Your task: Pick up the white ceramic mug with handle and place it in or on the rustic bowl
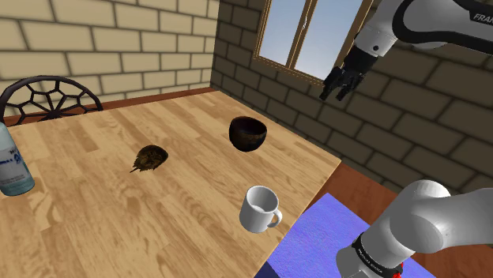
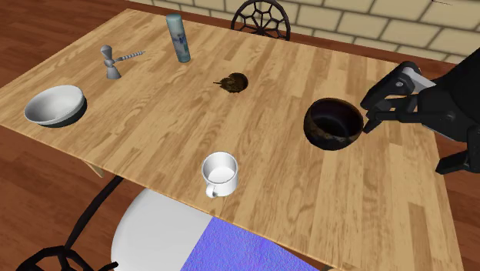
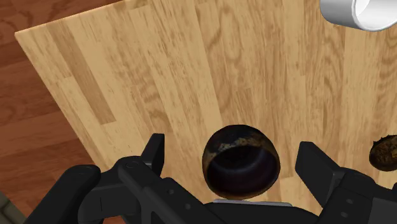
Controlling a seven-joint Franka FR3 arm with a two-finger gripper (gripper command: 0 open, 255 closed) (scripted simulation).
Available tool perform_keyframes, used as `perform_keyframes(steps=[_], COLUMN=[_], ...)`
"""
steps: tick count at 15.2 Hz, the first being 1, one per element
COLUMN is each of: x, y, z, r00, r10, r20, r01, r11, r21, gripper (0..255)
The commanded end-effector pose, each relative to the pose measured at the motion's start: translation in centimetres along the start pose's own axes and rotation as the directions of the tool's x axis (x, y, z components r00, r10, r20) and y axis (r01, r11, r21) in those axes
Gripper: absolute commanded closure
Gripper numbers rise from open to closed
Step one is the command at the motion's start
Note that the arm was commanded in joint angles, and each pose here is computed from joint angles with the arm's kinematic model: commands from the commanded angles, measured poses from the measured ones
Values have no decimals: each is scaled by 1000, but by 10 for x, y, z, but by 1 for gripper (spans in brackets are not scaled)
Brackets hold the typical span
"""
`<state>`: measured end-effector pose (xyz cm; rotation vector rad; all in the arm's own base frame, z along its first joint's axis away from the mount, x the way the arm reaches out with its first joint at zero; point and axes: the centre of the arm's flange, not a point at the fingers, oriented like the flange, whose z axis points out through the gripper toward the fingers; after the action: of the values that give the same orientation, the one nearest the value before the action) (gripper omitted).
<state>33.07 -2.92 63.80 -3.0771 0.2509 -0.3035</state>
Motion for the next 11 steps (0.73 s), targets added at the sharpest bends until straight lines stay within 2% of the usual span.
perform_keyframes(steps=[1,11], x=[0,-42], y=[0,-84], z=[0,92], r00=[1000,998], r10=[0,-49], r20=[0,37], r01=[0,49], r11=[1000,999], r21=[0,-12], gripper=[0,0])
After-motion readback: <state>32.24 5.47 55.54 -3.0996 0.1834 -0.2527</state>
